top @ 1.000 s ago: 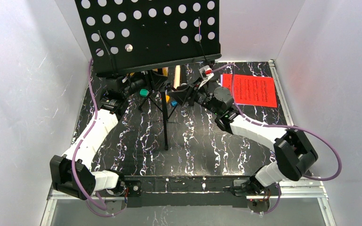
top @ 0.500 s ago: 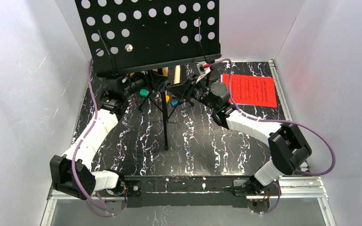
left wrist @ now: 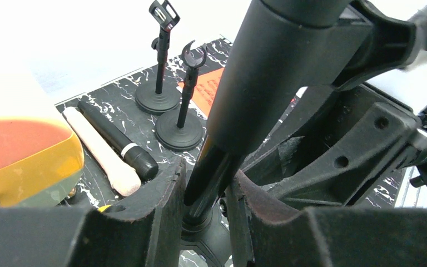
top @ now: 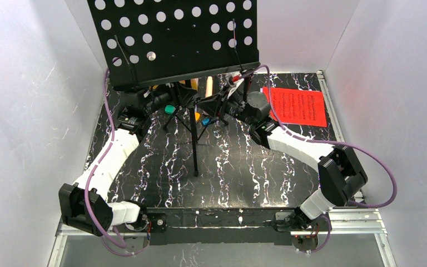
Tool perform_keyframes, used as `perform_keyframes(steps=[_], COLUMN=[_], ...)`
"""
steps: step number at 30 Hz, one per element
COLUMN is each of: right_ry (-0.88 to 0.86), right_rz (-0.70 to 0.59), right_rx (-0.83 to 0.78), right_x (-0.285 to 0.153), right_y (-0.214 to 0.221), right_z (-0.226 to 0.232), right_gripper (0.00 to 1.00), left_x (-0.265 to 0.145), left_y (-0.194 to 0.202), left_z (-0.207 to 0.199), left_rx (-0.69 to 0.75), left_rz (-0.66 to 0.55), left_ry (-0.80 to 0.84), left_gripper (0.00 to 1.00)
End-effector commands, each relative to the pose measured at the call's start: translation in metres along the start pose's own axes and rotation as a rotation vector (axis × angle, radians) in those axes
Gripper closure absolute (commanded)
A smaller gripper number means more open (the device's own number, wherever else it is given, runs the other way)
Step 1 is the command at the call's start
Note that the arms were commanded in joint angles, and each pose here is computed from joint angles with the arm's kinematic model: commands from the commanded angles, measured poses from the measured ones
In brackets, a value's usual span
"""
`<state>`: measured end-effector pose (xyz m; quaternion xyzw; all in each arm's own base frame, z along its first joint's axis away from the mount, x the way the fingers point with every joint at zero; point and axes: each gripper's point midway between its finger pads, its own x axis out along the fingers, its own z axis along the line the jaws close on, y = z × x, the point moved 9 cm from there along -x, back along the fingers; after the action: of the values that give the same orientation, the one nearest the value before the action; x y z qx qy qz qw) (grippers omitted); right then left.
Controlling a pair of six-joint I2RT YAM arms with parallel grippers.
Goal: Pack up the instrument practice props
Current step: Unscrew the knob on the music stand.
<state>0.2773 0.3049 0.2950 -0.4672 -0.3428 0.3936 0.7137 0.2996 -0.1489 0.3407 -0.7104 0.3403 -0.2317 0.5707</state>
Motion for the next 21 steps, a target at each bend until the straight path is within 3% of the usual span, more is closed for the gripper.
perform_keyframes(steps=[1,8,16,20,21], right_ry=[-0.048,-0.04,0.196,0.212,0.206], right_rz=[0.005,0.077,0.094,0.041,0.022], right_rx=[-0.385,-1.085,-1.867,-1.967,-1.966], right_x=[0.005,-0.004,-0.008,-0.009,-0.009], right_y=[-0.022,-0.012,0.004,0.005,0.004], right_z=[0.001,0.006,0.014,0.016,0.018], right_gripper=[0.98,0.99,0.99,0.97,0.88], left_x=[-0.015,-0.018,-0.018,-0.018,-0.018], left_y=[0.007,0.002,0.002,0.003,0.003], left_z=[-0.006,-0.007,-0.007,-0.007,-0.007], left_rx=[-0.119,-0.119,-0.124,-0.125,-0.124], left_rz=[0.079,0.06,0.06,0.06,0.06], left_ry=[-0.012,-0.006,-0.001,-0.002,-0.002], left_gripper=[1.0,1.0,1.0,1.0,1.0])
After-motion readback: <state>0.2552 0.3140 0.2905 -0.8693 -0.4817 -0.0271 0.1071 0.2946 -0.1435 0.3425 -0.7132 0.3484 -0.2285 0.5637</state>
